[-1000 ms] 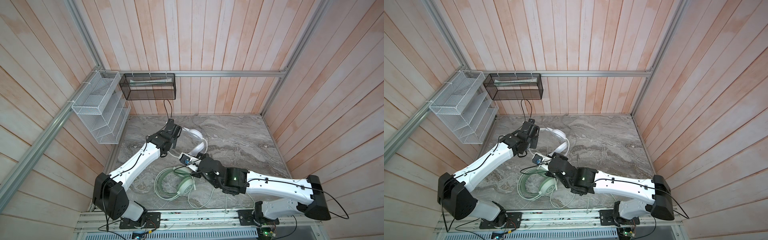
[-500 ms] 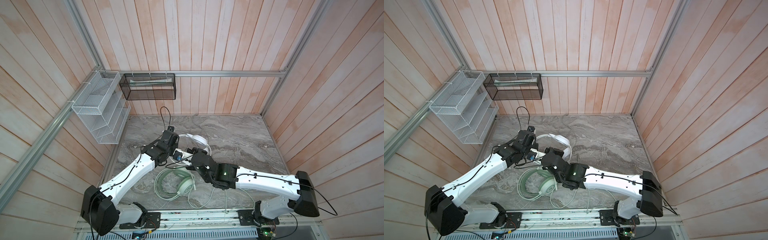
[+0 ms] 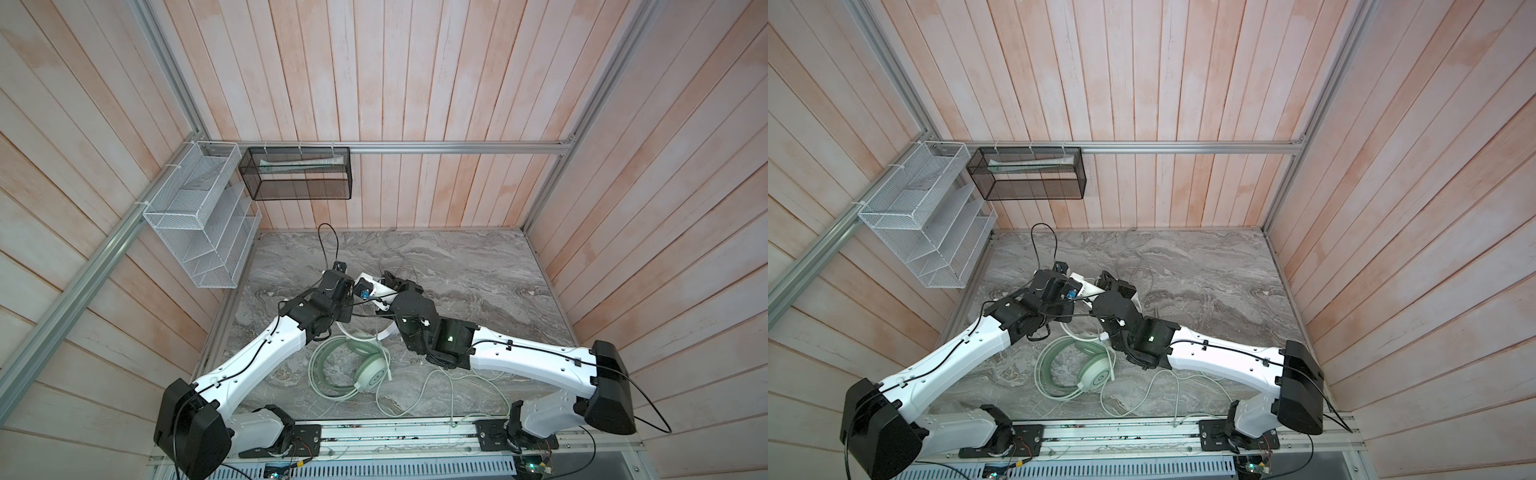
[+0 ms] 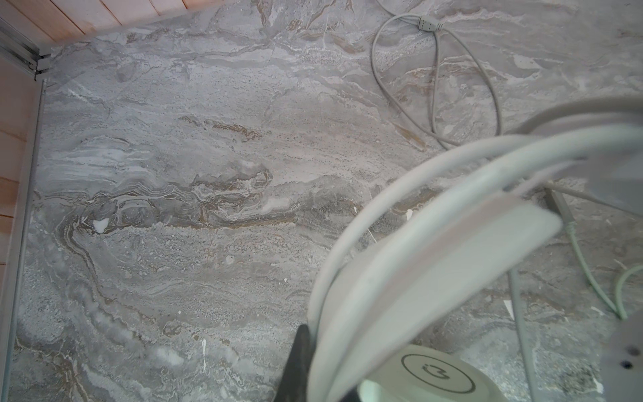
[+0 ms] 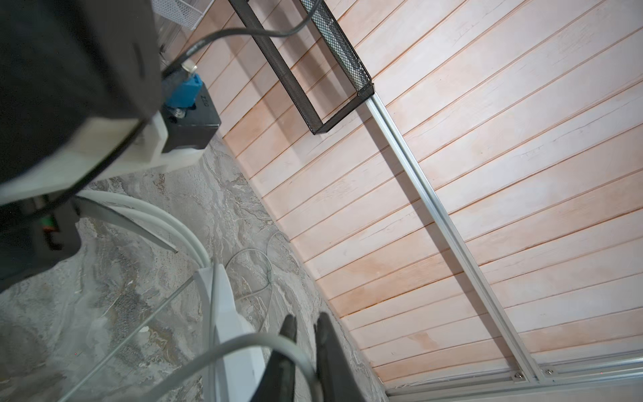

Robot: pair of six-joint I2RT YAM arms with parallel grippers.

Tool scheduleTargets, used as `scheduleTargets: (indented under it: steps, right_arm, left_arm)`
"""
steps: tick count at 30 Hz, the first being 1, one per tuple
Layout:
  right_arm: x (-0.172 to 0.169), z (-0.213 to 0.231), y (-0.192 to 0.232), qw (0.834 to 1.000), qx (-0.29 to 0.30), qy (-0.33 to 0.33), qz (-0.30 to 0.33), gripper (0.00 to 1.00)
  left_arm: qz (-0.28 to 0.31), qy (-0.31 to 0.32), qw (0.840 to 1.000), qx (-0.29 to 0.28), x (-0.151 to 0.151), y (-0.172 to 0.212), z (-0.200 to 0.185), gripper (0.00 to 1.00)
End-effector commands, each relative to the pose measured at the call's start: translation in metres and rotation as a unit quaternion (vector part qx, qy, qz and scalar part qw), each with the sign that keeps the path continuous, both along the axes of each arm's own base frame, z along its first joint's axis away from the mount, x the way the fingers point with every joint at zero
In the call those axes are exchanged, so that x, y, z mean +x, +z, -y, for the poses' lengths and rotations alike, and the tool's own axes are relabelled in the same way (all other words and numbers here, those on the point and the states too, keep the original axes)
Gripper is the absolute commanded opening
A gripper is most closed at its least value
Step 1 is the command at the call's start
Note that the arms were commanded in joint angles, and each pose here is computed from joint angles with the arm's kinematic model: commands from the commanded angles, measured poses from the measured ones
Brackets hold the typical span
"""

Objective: Wrap the headphones

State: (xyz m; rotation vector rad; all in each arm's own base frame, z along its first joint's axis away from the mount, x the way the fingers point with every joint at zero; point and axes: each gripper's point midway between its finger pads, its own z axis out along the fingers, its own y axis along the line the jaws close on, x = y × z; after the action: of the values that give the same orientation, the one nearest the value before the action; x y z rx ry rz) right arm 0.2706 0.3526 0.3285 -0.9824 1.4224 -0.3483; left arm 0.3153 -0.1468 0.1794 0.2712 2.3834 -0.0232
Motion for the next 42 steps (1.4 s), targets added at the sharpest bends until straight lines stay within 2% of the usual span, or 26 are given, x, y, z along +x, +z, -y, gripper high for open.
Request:
scheduleTargets:
  steps: [1,5,9,15,18,23,27,32,38,42]
  right_arm:
    - [-0.005,0.001,0.024,0.998,0.055,0.000,0.010,0.13]
    - [-0.017,0.001,0.018,0.999,0.040,-0.010,0.004,0.05]
    - [-0.036,0.007,-0.003,0.997,0.055,0.009,-0.045,0.00]
    - [-0.057,0.019,-0.032,0.988,0.072,0.038,-0.131,0.00]
    - [-0.078,0.012,-0.052,0.978,0.065,0.073,-0.186,0.00]
    - [-0.112,-0.005,-0.062,0.966,0.060,0.117,-0.224,0.00]
    - [-0.114,-0.006,-0.041,0.974,0.056,0.098,-0.194,0.00]
    - [-0.109,0.007,0.013,0.987,0.050,0.069,-0.134,0.00]
    - [-0.116,0.018,0.031,0.995,-0.029,0.037,-0.091,0.00]
    - [-0.133,0.019,0.032,0.992,-0.067,0.051,-0.094,0.00]
  left_arm:
    - [0.034,0.005,0.999,-0.032,0.005,0.016,0.006,0.00]
    - [0.038,0.029,0.998,-0.031,0.007,0.016,-0.001,0.00]
    - [0.066,0.057,0.995,-0.045,0.007,0.033,-0.014,0.00]
    - [0.104,0.076,0.987,-0.092,0.007,0.059,-0.024,0.00]
    - [0.113,0.083,0.984,-0.106,0.007,0.062,-0.028,0.00]
    - [0.107,0.080,0.985,-0.109,0.007,0.056,-0.027,0.00]
    - [0.088,0.068,0.989,-0.097,0.007,0.044,-0.023,0.00]
    - [0.065,0.060,0.994,-0.060,0.006,0.026,-0.021,0.00]
    - [0.048,0.058,0.996,-0.037,0.006,0.015,-0.020,0.00]
    - [0.040,0.058,0.997,-0.031,0.007,0.010,-0.020,0.00]
